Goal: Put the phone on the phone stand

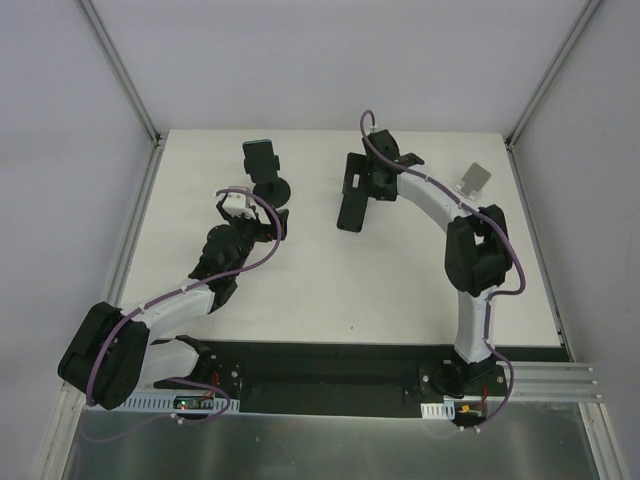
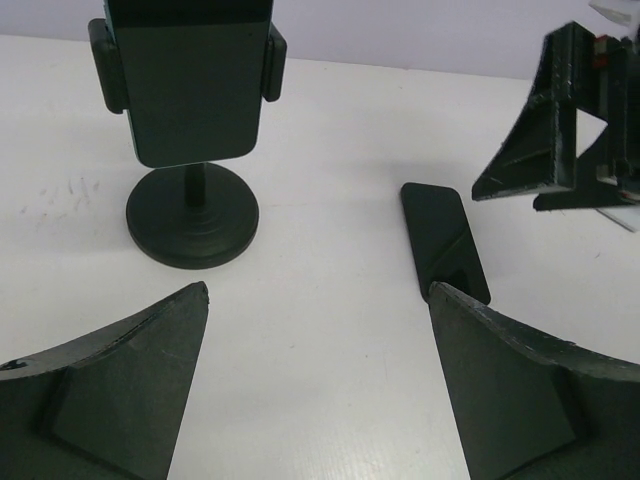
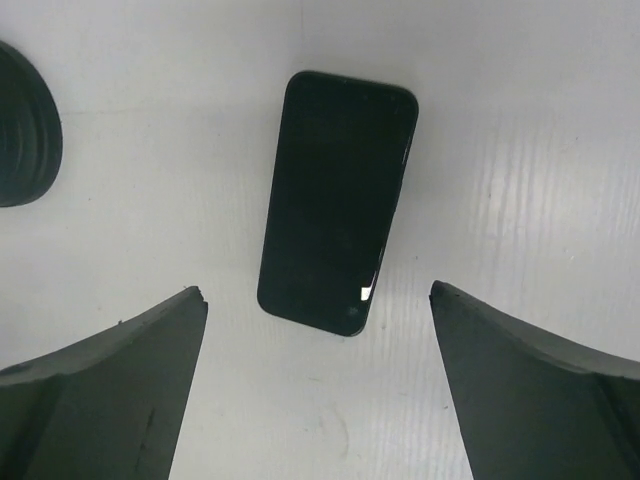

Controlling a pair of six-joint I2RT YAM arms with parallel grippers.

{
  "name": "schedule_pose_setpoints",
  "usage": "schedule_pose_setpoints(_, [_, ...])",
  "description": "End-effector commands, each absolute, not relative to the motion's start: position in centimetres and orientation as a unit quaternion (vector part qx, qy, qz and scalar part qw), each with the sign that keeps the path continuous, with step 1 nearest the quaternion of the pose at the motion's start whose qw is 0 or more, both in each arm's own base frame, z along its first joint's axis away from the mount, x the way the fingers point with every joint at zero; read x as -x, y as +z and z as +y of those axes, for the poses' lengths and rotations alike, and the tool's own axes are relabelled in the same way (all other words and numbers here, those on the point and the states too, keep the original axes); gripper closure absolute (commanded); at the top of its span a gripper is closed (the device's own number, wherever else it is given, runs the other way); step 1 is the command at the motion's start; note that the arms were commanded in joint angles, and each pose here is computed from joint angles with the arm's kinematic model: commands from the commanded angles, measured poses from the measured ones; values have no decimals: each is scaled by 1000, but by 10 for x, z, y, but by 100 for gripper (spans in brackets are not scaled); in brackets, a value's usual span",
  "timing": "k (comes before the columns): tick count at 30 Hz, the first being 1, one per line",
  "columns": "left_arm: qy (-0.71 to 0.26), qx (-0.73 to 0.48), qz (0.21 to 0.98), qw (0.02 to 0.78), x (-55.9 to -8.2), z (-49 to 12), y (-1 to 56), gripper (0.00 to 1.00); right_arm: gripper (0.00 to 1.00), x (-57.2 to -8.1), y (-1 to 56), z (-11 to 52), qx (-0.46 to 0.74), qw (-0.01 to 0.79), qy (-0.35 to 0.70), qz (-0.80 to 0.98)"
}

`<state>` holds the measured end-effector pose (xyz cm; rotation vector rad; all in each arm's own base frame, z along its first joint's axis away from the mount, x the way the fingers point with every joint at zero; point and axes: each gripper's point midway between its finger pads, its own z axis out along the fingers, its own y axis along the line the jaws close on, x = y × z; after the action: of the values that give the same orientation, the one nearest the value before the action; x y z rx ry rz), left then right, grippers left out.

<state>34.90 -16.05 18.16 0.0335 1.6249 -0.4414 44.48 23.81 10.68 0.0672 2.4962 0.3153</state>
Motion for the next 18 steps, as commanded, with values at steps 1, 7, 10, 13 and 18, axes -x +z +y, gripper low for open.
schedule_pose_setpoints(1, [-215, -18, 711, 669, -354, -168, 194, 10, 4, -450, 107, 236, 16, 266, 86, 960])
schedule_pose_setpoints(7, [-213, -20, 711, 669, -354, -168, 195, 10, 4, -455, 114, 197, -30, 310, 6, 950])
schedule_pose_setpoints(10, [-220, -25, 712, 666, -353, -171, 195, 10, 4, -451, 129, 161, -85, 356, -5, 931])
schedule_pose_setpoints(13, [-224, -27, 713, 663, -354, -173, 194, 9, 4, -439, 146, 104, -169, 394, -73, 900])
schedule_pose_setpoints(18, [-225, -26, 713, 663, -353, -173, 195, 10, 4, -424, 156, 27, -308, 388, -107, 862])
